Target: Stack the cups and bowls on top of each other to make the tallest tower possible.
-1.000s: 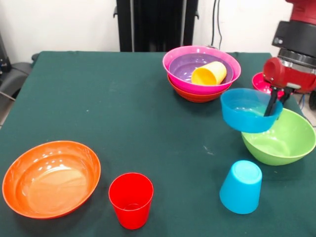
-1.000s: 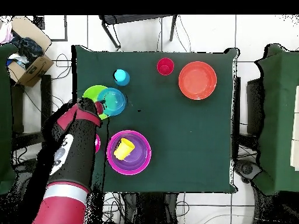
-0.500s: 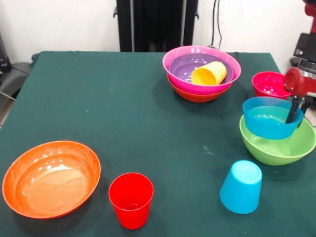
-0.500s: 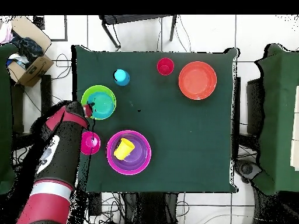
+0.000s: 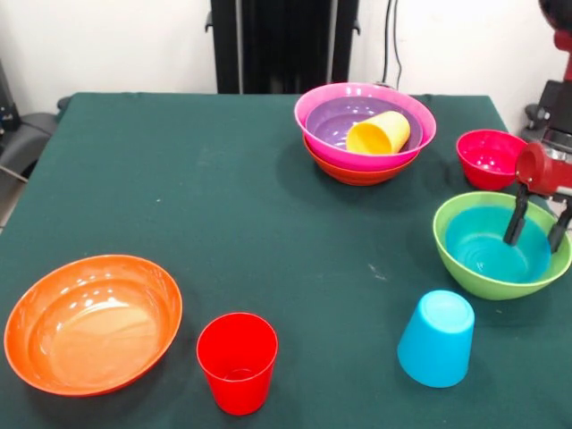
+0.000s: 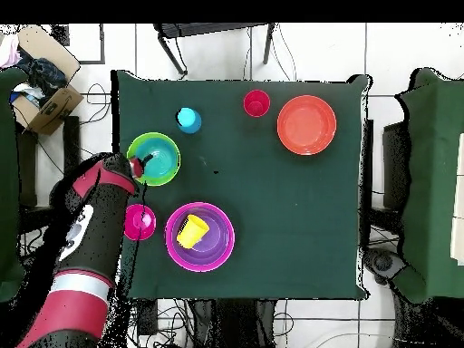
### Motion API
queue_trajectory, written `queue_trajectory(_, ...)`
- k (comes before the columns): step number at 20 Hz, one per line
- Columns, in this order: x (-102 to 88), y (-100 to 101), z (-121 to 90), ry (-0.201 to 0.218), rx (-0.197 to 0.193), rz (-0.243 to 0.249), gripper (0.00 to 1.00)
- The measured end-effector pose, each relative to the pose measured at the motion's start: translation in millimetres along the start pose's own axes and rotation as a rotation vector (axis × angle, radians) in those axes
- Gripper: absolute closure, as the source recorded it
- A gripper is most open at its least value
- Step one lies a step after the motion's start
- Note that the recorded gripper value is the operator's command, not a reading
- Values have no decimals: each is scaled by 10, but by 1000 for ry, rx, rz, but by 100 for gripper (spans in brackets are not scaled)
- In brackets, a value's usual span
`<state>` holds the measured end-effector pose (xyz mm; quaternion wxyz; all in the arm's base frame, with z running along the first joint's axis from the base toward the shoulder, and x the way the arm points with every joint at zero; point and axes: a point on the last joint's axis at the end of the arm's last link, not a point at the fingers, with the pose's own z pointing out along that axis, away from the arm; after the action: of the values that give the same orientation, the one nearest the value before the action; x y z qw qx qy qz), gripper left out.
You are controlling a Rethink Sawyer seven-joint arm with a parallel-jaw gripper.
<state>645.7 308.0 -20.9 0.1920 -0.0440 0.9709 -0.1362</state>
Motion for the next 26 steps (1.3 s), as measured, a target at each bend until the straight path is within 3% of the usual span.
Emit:
queue_trajectory(5,-116,-68,2,-32,-8,12,0)
queue_trajectory(9,-355,-273,-63,-54,-19,61,0)
queue_trajectory(15,-934,-876,-234,-87,-63,211,0)
queue_trajectory(17,-1156,-1185,-301,-98,-80,275,0)
queue_trajectory(18,-1326,-1462,-351,-104,-91,322,0)
queue_trajectory(21,-1493,-1780,-393,-107,-99,364,0)
queue_trajectory(22,-1624,-2096,-415,-105,-104,392,0)
queue_trajectory(25,-1715,-2400,-410,-101,-105,401,0)
queue_trajectory(26,-1763,-2679,-373,-99,-103,390,0)
